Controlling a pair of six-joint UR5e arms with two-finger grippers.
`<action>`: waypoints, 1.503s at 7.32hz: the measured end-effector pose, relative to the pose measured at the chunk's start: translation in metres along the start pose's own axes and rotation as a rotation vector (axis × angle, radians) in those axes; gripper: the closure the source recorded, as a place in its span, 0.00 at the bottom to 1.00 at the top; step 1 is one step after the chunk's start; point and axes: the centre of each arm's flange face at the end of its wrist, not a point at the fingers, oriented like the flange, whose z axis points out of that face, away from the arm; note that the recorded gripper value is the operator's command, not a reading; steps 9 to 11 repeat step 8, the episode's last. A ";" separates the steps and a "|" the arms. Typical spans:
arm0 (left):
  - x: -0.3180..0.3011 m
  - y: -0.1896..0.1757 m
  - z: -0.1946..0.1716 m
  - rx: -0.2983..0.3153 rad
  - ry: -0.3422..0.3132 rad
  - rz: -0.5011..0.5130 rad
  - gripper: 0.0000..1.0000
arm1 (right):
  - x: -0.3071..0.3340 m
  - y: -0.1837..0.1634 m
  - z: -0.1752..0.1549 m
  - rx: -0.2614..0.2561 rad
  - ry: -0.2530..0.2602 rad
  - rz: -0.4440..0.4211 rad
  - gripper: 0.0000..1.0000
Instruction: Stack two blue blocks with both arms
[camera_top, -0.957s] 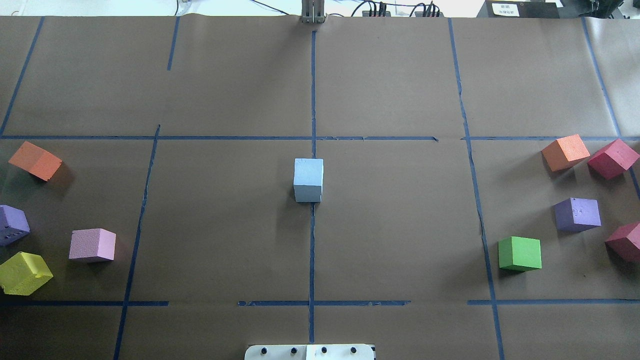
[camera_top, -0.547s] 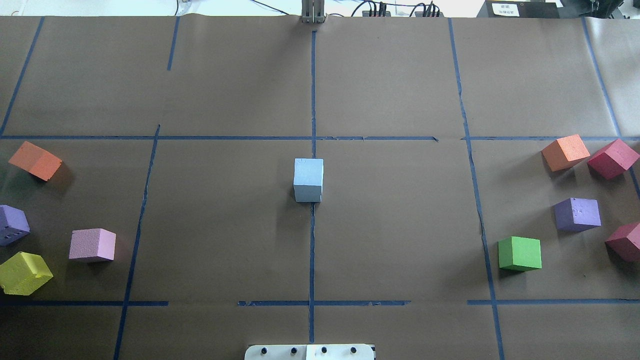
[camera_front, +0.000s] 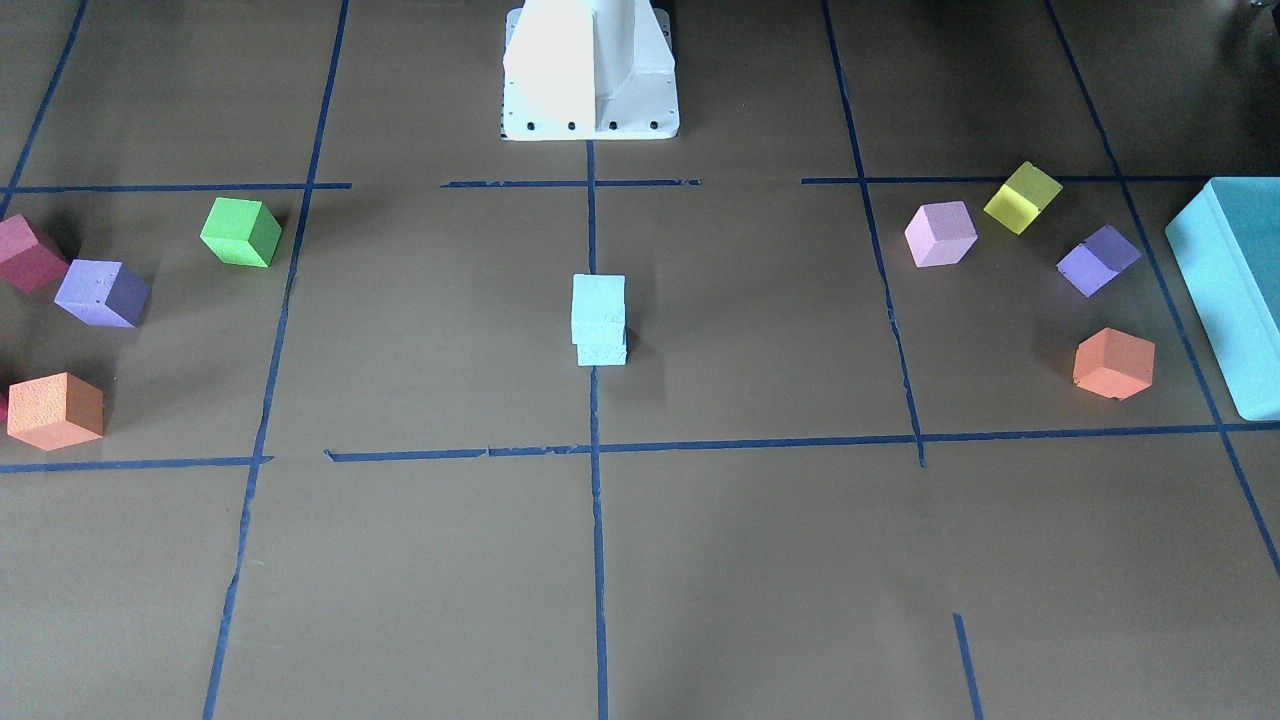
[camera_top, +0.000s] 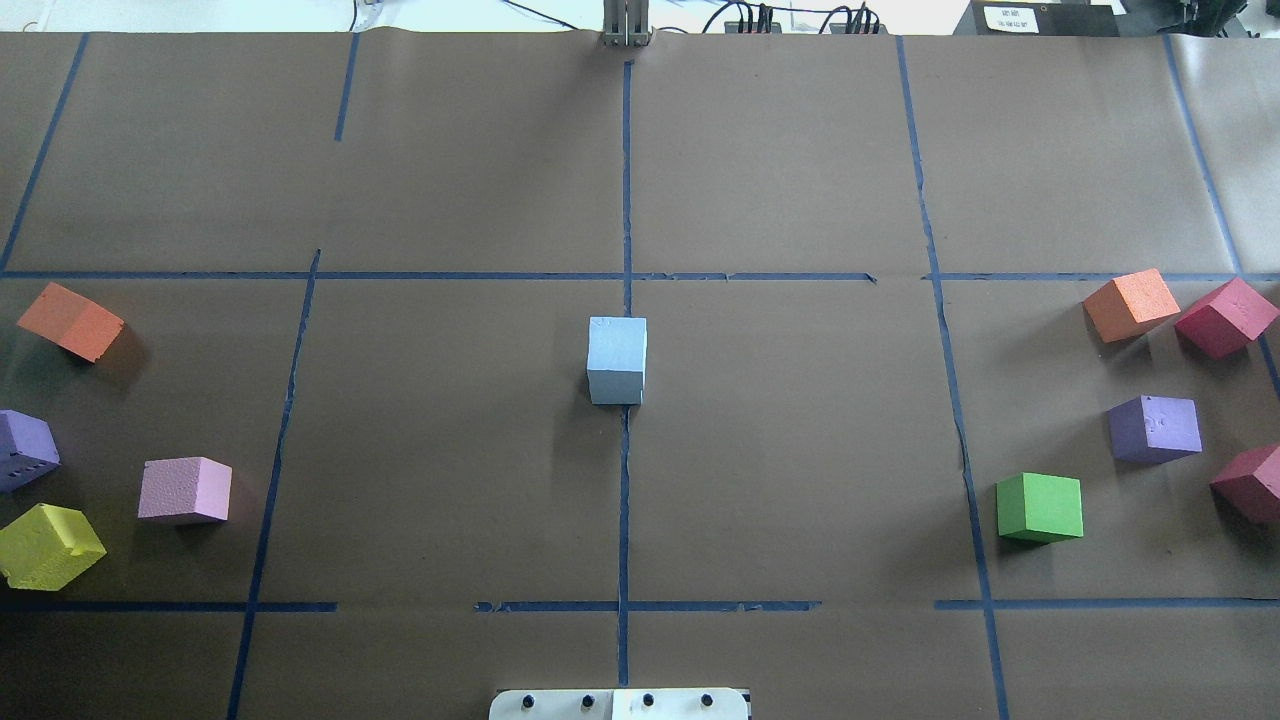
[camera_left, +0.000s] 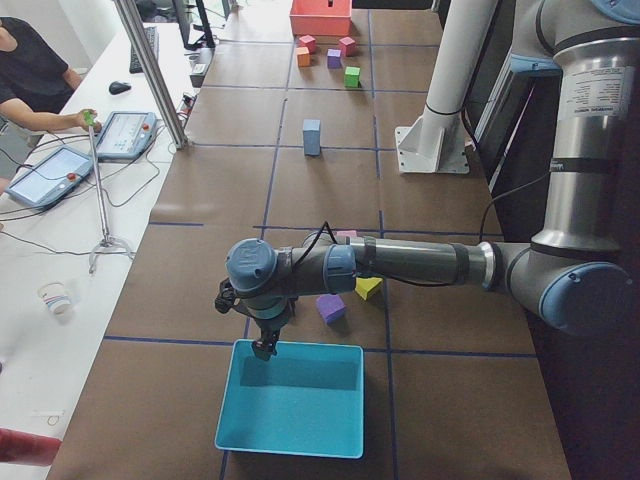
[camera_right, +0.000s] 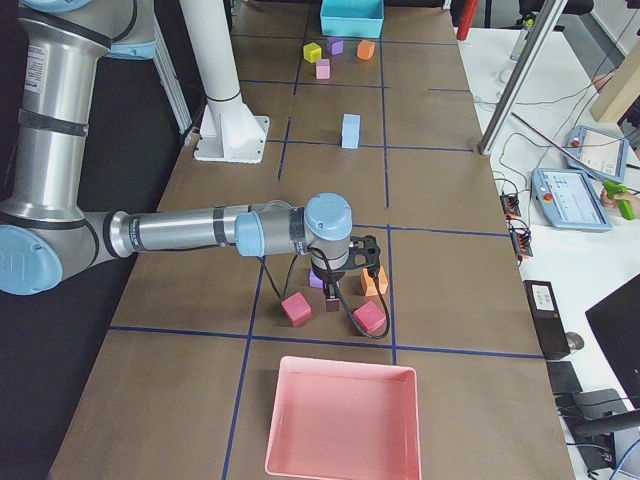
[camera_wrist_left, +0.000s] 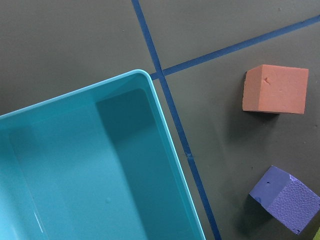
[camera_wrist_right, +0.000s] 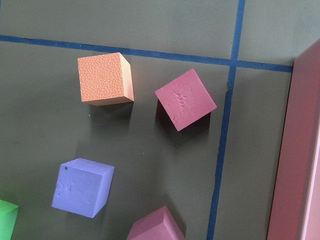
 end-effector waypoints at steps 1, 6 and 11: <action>0.000 0.000 0.000 -0.001 -0.001 0.000 0.00 | 0.000 0.000 0.000 0.001 0.000 -0.001 0.00; 0.000 0.000 -0.001 -0.001 -0.006 0.006 0.00 | -0.001 0.000 -0.001 0.004 0.000 -0.003 0.00; 0.002 0.000 -0.002 0.002 -0.008 0.010 0.00 | -0.001 0.000 -0.001 0.004 0.000 -0.002 0.00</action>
